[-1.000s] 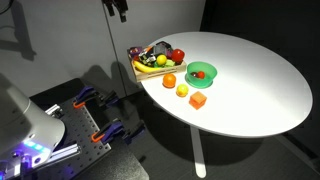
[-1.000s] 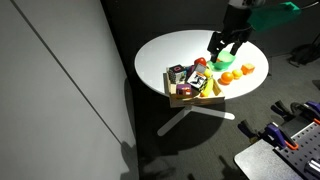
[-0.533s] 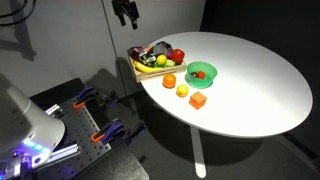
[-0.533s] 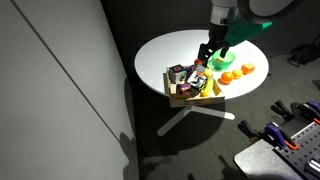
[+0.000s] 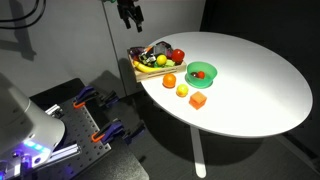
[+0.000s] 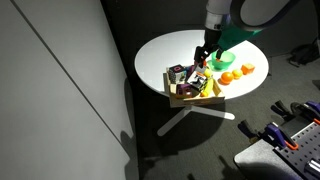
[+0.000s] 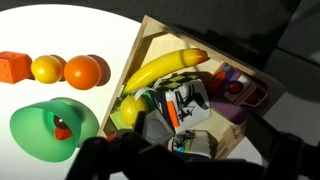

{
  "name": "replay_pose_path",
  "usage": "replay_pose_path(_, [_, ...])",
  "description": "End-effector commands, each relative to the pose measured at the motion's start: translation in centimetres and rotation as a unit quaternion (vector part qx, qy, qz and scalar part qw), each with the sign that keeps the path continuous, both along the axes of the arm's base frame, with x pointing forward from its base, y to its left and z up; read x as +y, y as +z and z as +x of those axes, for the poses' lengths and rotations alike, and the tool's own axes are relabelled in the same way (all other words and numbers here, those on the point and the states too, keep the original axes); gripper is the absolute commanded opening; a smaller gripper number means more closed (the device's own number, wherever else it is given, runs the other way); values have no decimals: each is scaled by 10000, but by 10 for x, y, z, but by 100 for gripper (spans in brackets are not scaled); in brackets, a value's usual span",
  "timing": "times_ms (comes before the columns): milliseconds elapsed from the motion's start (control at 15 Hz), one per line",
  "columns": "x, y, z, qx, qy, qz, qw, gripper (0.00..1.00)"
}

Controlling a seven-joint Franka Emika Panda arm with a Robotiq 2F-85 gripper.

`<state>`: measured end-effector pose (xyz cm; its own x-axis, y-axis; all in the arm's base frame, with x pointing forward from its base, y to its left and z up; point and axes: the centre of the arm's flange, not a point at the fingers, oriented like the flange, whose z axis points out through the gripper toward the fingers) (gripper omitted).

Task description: Remove the big black and white plushy cube from the crate and put it on the table

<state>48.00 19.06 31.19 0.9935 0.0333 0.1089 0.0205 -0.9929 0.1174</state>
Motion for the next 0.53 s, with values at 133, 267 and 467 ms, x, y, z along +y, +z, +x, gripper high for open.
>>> replay_pose_path(133, [1,0,0,0,8,0,10000,100])
replay_pose_path(267, [1,0,0,0,6,0,10000,100])
replay_pose_path(467, [3,-9,12,50,-63,-26,10000,100])
